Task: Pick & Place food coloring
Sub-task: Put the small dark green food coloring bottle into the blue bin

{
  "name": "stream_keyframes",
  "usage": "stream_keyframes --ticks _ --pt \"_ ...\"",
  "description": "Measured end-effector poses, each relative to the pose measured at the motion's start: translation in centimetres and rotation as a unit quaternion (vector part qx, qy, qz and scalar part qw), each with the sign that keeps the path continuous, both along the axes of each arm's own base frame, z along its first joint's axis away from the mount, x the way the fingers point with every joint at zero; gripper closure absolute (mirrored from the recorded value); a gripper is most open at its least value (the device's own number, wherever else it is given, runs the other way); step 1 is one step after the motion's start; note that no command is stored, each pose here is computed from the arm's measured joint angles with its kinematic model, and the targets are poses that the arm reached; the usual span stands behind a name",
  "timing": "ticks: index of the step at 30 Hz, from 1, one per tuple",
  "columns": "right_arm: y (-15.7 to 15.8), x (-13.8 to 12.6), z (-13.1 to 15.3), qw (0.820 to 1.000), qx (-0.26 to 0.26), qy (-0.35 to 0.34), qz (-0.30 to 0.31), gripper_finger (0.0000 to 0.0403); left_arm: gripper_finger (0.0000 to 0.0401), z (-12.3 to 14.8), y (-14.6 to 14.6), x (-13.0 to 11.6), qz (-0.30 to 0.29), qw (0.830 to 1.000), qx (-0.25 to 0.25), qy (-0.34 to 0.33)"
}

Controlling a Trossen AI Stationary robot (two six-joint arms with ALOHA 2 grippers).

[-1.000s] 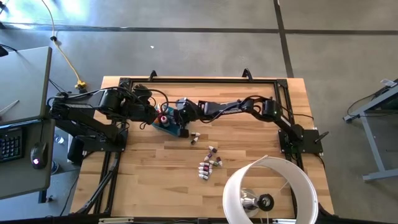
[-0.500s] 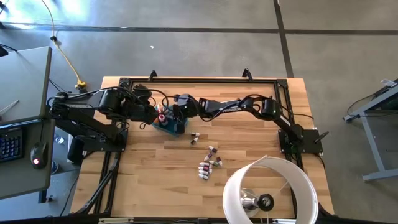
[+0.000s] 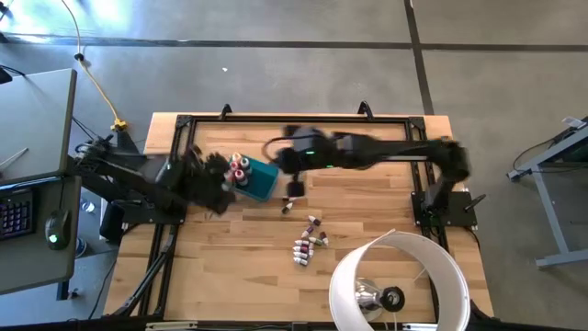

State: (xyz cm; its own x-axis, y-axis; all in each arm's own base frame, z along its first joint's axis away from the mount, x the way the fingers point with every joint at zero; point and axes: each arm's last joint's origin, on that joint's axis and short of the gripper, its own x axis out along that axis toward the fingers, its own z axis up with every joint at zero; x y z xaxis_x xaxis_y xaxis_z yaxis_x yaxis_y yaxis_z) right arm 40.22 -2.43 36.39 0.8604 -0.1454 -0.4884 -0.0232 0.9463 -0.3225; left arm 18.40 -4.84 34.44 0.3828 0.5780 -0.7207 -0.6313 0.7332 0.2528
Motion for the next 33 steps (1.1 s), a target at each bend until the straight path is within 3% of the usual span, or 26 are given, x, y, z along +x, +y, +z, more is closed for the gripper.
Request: stream_keyframes --ticks 3,7,10,13,17,22,26,30,33 --pt "1.6 -3.9 3.0 1.0 0.003 0.014 -0.017 0.0403 0.0401 -1.3 -3.0 0.5 -0.06 0.996 -0.007 -0.06" --pt "3.8 -7.9 4.3 0.998 0.035 0.043 -0.004 0.0403 0.0401 -3.2 -6.7 1.4 -0.112 0.977 -0.052 -0.176" --pt "5.2 -10.4 2.6 0.999 0.036 0.037 -0.006 0.0403 0.0401 -5.1 -8.5 2.7 -0.121 0.954 -0.099 -0.257" --pt "6.0 -13.3 -0.5 0.999 0.038 0.004 -0.012 0.0403 0.0401 -6.9 -9.3 3.4 -0.132 0.939 -0.125 -0.291" --pt "6.7 -16.8 -3.9 0.993 0.058 -0.103 0.014 0.0403 0.0401 -9.4 -8.9 4.8 -0.125 0.942 -0.138 -0.279" --pt "7.0 -20.0 -7.8 0.969 0.084 -0.222 0.074 0.0402 0.0399 -11.7 -7.4 7.7 -0.141 0.95 -0.152 -0.235" --pt "6.6 -21.5 -10.0 0.953 0.088 -0.277 0.085 0.0402 0.0377 -13.0 -6.6 11.0 -0.231 0.925 -0.18 -0.242" --pt "6.1 -22.1 -9.6 0.946 0.09 -0.302 0.077 0.0402 0.0327 -14.1 -5.9 13.5 -0.315 0.894 -0.187 -0.26" --pt "6.2 -22.0 -9.1 0.945 0.103 -0.294 0.096 0.0402 0.0282 -15.2 -5.2 14.3 -0.334 0.893 -0.174 -0.248"
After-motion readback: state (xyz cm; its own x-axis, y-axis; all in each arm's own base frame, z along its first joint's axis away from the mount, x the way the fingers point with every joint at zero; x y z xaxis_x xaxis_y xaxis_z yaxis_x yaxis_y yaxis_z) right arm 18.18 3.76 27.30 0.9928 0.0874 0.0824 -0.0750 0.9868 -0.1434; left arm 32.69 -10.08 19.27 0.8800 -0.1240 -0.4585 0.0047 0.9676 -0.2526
